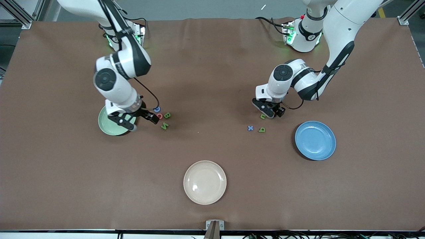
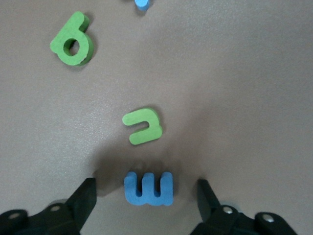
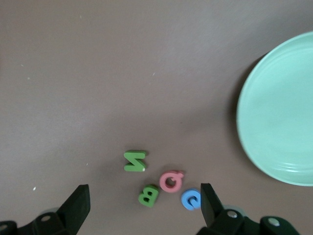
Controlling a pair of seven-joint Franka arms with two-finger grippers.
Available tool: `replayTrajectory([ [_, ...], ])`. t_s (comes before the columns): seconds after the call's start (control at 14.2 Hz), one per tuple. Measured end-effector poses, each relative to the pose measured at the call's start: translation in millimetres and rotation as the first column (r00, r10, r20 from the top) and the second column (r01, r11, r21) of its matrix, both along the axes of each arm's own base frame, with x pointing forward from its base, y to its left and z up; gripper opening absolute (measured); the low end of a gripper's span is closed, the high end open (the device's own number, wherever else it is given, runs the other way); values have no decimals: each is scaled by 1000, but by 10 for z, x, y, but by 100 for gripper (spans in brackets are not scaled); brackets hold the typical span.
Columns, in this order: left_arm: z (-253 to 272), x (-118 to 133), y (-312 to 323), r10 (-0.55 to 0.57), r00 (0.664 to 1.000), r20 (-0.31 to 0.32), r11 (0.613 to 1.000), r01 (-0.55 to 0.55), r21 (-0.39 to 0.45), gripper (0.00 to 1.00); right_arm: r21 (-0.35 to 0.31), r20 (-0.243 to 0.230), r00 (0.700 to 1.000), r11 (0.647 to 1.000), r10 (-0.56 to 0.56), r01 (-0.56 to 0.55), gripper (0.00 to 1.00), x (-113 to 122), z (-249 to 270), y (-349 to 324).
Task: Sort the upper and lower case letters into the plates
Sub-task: 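Grasp the blue E with the left gripper while the right gripper reaches M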
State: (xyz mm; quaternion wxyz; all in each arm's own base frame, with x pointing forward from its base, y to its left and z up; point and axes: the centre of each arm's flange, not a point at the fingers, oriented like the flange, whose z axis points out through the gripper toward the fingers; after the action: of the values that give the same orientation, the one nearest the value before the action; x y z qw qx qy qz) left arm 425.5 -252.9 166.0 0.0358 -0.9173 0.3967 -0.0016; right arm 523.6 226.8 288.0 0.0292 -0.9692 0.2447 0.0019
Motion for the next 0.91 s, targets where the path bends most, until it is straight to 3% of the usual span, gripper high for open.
replayTrajectory([
  [0.49, 25, 21, -9, 22, 1000, 8, 1000, -22, -4, 60, -24, -9, 999, 999, -38, 38, 90, -1, -673, 99],
  [0.77, 29, 26, -7, 48, 999, 11, 999, -48, -6, 57, -16, 2, 1000, 999, -29, 29, 87, 20, -812, 257],
  [0.91, 40, 37, -9, 76, 997, 17, 997, -76, -7, 47, -16, 4, 1000, 1000, -23, 23, 84, 5, -940, 322],
])
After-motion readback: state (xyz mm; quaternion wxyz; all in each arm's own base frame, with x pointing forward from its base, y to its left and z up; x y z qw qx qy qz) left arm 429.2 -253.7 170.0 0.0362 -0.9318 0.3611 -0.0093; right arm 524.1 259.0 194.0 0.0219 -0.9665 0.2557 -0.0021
